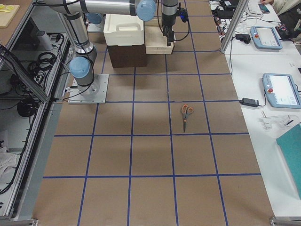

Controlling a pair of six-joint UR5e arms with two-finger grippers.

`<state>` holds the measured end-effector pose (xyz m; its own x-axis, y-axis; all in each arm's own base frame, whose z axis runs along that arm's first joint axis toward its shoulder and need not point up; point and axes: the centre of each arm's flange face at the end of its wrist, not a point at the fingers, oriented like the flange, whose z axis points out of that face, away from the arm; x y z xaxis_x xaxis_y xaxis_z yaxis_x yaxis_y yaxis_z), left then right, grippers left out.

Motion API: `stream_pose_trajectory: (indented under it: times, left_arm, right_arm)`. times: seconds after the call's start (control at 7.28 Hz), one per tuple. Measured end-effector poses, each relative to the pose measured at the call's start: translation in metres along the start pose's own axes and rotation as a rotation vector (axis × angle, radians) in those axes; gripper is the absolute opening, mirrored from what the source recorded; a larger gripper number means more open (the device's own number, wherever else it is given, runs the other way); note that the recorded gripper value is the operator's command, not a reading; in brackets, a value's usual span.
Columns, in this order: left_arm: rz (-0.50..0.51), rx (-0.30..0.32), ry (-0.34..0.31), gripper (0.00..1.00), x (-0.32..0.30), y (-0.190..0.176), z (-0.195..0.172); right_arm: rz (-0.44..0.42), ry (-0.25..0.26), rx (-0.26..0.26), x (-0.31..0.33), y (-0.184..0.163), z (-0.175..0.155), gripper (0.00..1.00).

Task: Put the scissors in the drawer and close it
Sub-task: 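Move the right gripper over the grey-and-orange scissors and lower it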

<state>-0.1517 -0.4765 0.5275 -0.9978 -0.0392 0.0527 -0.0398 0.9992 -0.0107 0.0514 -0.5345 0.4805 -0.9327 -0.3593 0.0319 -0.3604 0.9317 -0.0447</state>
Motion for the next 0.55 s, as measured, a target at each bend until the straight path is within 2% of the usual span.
stream_pose_trajectory:
  times: [0.27,0.55]
  left_arm:
    - [-0.001,0.000,0.000,1.00,0.000,0.000,0.000]
    - [0.000,-0.001,-0.001,1.00,0.000,0.000,0.000]
  right_arm:
    - [-0.199,0.001,-0.007,0.092,0.011,0.029,1.00]
    - [-0.393,-0.009,-0.019,0.142,0.003,0.075,1.00]
